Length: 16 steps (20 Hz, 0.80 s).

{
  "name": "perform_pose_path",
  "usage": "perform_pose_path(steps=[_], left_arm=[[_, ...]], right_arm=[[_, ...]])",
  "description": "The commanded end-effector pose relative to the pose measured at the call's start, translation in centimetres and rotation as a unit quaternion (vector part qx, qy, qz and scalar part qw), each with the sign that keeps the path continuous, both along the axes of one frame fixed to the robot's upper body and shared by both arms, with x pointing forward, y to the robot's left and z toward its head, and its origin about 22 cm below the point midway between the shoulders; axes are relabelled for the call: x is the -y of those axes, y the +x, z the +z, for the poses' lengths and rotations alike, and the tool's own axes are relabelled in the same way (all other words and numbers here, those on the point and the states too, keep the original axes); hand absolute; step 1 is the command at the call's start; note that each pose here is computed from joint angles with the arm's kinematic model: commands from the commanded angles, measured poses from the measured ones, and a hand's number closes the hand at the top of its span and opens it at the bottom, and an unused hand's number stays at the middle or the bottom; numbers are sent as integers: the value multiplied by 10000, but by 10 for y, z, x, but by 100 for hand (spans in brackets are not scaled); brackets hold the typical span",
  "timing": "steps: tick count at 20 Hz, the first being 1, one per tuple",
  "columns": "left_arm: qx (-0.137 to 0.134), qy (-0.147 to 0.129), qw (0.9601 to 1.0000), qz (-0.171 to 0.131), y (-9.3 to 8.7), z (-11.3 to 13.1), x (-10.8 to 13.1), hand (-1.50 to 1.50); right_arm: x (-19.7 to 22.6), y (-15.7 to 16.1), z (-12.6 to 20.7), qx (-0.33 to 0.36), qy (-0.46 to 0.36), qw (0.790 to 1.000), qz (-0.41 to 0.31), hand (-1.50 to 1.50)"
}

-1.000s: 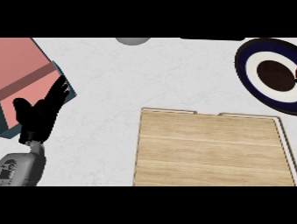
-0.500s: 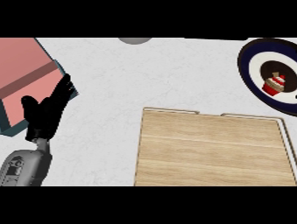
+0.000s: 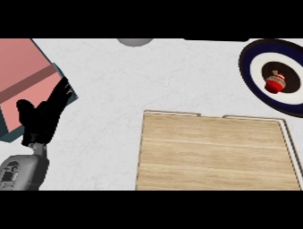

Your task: Pick the cupcake from the tray and place it in the plate

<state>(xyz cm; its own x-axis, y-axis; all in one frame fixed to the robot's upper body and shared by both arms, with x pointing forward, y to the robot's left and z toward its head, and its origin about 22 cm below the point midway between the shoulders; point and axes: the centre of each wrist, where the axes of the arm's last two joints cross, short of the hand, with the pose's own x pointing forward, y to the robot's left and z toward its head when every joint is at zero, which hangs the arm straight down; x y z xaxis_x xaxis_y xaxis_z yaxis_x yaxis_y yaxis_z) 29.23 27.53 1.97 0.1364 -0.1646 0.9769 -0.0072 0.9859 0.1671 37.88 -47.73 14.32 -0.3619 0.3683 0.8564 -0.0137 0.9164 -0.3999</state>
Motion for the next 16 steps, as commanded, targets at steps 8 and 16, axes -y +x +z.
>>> perform_pose_path(steps=[8, 16], left_arm=[[9, 4, 9999, 120, 2, 8, -2, 0], [131, -95, 9999, -34, 10, 12, 14, 0]], right_arm=[[33, -25, 0, -1157, 1789, 9701, 1164, -150], [44, -37, -5, -981, 1881, 9718, 1034, -150]])
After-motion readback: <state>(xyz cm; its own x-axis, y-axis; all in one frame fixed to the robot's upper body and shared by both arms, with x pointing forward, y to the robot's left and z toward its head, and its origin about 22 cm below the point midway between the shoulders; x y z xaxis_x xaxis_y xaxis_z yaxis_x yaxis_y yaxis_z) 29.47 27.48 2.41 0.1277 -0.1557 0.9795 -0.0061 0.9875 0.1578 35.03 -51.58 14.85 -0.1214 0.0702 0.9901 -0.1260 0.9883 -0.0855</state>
